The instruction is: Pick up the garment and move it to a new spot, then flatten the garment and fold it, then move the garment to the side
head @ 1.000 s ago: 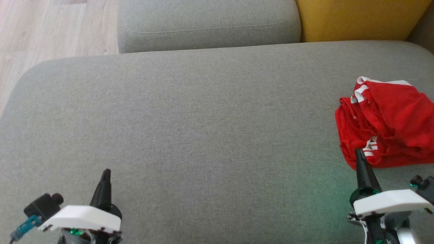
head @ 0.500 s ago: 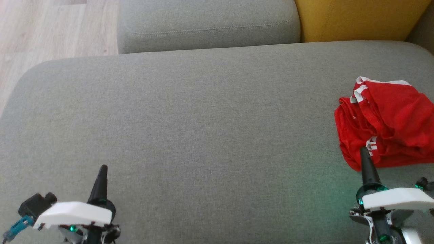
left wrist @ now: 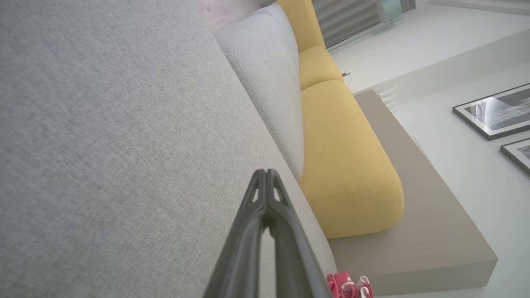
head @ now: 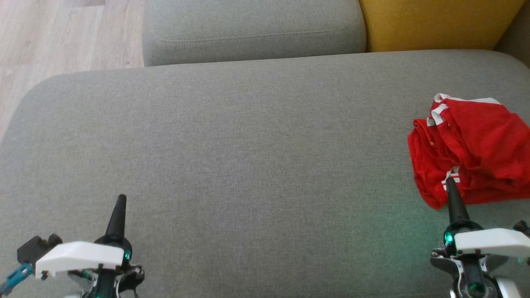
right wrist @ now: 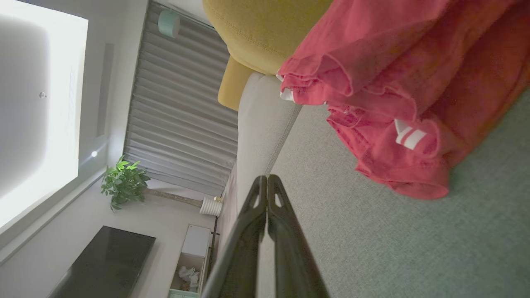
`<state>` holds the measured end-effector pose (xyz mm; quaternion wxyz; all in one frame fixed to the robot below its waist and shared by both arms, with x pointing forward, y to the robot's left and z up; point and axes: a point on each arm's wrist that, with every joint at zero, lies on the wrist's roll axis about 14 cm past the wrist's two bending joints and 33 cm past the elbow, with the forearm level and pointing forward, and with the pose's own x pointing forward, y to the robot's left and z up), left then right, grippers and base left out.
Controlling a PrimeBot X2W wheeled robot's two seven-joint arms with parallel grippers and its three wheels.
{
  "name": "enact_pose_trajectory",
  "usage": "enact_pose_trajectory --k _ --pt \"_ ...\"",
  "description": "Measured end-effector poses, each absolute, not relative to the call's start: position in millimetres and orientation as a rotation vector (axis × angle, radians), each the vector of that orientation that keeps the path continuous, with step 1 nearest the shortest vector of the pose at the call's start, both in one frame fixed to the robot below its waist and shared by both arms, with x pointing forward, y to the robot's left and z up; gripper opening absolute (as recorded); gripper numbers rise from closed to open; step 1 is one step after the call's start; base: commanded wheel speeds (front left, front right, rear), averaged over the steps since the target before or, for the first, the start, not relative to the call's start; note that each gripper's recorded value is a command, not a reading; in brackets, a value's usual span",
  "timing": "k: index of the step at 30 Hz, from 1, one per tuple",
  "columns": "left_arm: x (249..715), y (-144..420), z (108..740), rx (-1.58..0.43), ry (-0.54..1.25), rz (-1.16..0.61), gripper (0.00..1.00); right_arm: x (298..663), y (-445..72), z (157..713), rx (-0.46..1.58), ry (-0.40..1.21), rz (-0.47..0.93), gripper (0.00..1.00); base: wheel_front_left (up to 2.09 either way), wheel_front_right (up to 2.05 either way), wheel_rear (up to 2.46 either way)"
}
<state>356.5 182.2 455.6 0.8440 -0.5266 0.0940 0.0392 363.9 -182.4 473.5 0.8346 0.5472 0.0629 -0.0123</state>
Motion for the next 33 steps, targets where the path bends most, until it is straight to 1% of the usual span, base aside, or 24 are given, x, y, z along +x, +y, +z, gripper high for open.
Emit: enact_pose_trajectory --k 33 --pt "369.1 187.5 470.4 -1.528 0.116 0.07 0.0 371.1 -200.9 474.7 1.543 0.067 -0.093 0.0 0.0 0.0 0.0"
